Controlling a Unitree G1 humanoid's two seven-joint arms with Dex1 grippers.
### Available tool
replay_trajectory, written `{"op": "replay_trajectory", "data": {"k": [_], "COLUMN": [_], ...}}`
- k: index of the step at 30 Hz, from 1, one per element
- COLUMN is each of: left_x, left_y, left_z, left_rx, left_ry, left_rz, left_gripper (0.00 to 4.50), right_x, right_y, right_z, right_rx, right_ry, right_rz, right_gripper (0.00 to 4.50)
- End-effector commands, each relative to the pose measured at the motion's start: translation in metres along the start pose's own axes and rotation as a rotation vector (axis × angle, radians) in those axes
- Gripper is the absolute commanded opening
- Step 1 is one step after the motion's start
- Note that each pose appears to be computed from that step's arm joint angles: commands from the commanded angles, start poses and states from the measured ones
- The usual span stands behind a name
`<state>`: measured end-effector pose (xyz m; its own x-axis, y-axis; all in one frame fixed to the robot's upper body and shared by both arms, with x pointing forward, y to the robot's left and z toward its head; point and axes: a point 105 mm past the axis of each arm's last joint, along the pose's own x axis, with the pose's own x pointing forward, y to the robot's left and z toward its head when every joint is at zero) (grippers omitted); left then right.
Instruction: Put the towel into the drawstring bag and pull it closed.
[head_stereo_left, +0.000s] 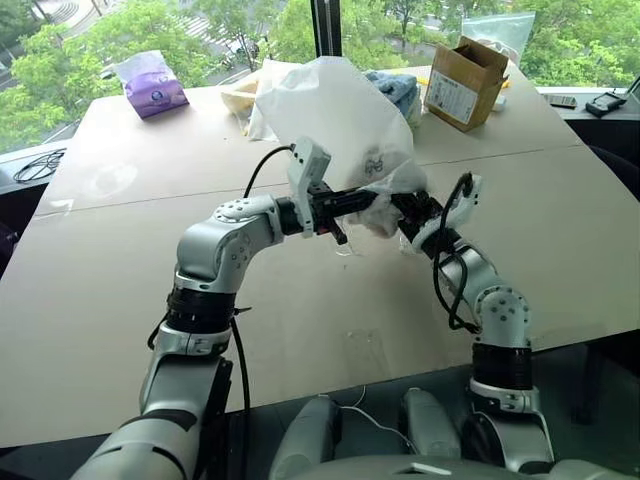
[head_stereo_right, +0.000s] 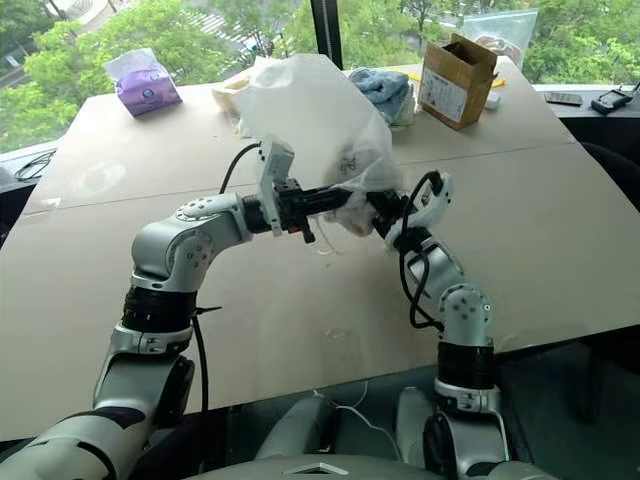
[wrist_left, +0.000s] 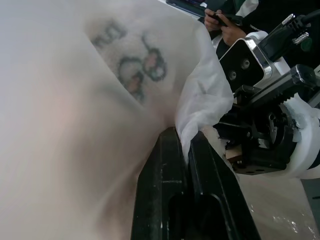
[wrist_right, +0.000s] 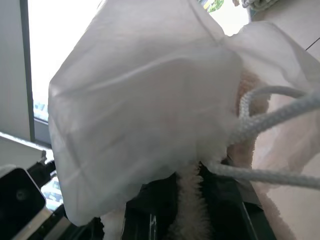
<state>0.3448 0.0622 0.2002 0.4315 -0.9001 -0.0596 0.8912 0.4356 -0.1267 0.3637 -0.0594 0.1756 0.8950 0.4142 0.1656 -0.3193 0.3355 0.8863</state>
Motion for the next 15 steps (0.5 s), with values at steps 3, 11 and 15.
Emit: {"op": "replay_trajectory", "data": {"k": [3, 11, 15], "left_x": [0.002, 0.002, 0.004], "left_y": [-0.009, -0.008, -0.007], "left_z": [0.015, 0.017, 0.02], "left_rx": [0.028, 0.03, 0.016], "left_ry": [-0.041, -0.051, -0.074], "left_rz": [-0.027, -0.017, -0.012], "left_gripper": [0.0, 0.0, 0.0], "right_x": [0.007, 0.008, 0.001], "right_y": [0.03, 0.01, 0.031], "right_z": [-0.009, 0.01, -0.018], "right_rx": [-0.036, 0.052, -0.094], "right_ry": [0.025, -0.061, 0.091], "right_rz": [0.102, -0.007, 0.127], "right_gripper": [0.02, 0.02, 0.02]}}
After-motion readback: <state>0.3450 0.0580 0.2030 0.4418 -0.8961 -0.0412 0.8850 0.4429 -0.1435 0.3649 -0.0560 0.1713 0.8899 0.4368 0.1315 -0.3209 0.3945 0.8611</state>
